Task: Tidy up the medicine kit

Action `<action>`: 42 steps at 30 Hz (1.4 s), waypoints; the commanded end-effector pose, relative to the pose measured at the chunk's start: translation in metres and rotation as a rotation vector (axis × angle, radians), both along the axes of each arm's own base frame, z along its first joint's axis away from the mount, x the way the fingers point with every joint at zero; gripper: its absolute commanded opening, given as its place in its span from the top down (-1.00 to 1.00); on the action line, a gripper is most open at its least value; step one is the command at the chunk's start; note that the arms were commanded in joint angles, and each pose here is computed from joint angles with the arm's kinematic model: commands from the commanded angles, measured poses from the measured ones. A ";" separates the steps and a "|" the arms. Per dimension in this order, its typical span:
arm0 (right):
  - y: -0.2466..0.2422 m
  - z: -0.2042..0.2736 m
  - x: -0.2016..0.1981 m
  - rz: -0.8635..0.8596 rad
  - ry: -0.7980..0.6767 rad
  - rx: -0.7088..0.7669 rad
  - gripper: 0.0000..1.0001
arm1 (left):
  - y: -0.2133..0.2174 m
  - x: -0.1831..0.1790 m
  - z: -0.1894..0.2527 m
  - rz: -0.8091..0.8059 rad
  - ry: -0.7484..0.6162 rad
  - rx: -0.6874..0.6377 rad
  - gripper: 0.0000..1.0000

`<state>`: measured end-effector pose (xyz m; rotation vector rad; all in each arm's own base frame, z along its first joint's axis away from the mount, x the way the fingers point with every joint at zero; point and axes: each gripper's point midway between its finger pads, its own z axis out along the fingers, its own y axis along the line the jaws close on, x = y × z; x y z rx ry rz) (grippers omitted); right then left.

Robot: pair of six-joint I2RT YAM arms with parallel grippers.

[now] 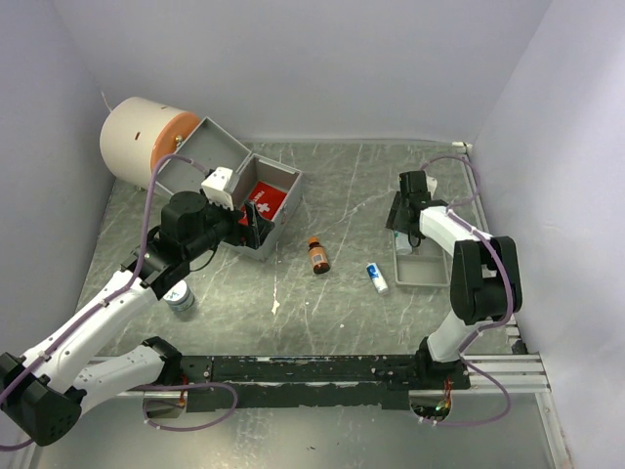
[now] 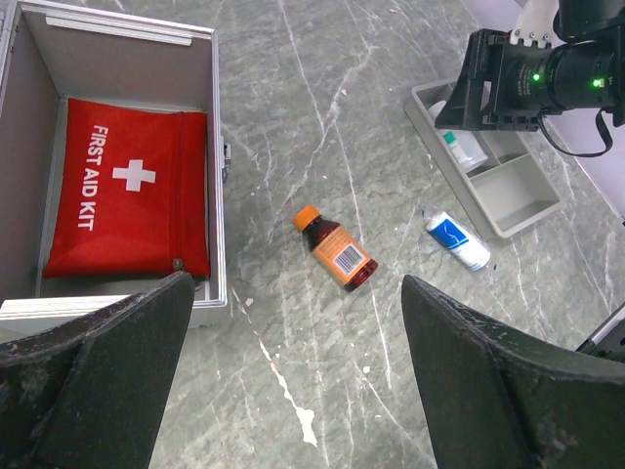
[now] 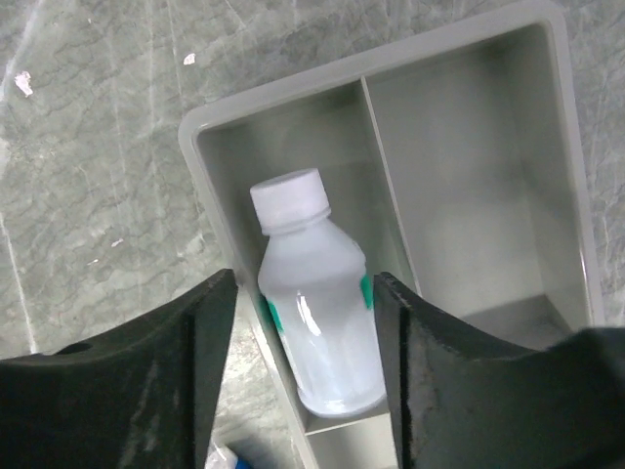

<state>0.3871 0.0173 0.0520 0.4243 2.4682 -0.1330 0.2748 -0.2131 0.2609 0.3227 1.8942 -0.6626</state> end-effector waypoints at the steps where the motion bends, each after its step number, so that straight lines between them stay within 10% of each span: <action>1: 0.000 0.022 0.003 -0.019 -0.050 0.020 -0.23 | 0.001 0.001 0.002 0.008 -0.007 0.000 -0.96; 16: 0.108 0.081 -0.017 0.320 -0.159 0.094 -0.41 | 0.013 0.002 0.010 0.074 -0.035 -0.021 -0.96; 26: 0.217 0.052 -0.067 0.479 -0.050 0.305 -0.39 | 0.029 0.000 0.026 0.154 -0.100 -0.082 -0.96; 42: 0.242 -0.008 -0.086 0.456 0.107 0.345 -0.24 | 0.030 -0.001 0.026 0.161 -0.098 -0.088 -0.96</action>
